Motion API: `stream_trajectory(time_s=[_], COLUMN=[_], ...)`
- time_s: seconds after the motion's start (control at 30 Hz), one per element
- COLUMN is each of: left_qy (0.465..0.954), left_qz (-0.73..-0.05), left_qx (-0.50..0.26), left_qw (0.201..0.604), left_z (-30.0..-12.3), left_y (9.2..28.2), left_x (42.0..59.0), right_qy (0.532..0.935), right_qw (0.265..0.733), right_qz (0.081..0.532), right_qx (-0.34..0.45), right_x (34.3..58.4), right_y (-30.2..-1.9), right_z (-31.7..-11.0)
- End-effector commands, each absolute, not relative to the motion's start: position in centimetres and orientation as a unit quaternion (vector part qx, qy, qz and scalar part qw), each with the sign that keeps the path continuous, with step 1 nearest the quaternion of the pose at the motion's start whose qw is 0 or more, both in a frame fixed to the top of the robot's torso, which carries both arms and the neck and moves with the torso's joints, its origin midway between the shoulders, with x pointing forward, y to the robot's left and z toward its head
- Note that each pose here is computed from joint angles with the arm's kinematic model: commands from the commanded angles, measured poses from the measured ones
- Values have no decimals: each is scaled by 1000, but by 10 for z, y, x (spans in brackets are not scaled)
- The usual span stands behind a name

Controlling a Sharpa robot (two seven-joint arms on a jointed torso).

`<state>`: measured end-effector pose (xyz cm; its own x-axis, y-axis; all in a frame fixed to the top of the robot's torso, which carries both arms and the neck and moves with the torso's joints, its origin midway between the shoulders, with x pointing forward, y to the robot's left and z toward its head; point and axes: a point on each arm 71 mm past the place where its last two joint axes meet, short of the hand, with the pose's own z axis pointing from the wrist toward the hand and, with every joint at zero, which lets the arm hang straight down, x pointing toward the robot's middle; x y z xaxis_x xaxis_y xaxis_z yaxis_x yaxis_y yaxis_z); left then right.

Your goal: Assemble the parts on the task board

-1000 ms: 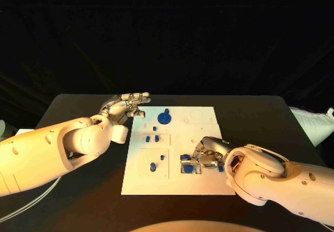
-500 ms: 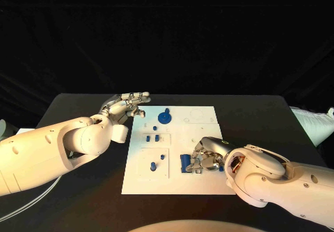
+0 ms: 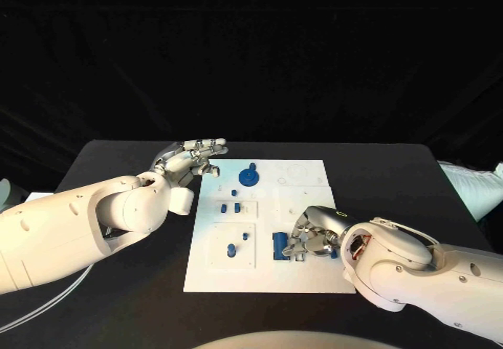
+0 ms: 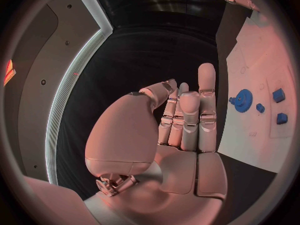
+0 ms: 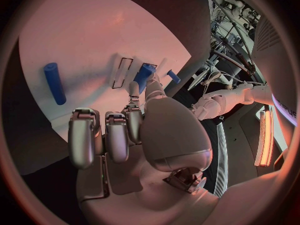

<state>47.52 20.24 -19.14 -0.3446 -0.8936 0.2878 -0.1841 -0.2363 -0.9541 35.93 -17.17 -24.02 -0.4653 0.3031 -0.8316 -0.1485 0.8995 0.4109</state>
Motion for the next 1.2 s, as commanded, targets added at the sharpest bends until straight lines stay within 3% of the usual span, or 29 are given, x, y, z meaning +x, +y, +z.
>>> stream_trajectory(time_s=[0.03,0.23,0.6,0.8,1.2], left_qy=[545,545,545,545,546], left_qz=[-618,-618,-618,-619,-618], left_qx=[-490,-491,-491,-490,-490], left_qw=[283,284,284,282,282], left_z=[-191,-191,-190,-190,-191], left_y=[201,202,202,200,200], left_x=[475,474,474,474,474], right_qy=[821,815,813,817,832], right_qw=[520,524,553,558,542], right_qz=[228,233,166,134,119], right_qx=[51,82,72,52,30], right_x=[356,351,352,352,353], right_y=[-177,-206,-256,-263,-258], right_z=[-236,-227,-224,-231,-246])
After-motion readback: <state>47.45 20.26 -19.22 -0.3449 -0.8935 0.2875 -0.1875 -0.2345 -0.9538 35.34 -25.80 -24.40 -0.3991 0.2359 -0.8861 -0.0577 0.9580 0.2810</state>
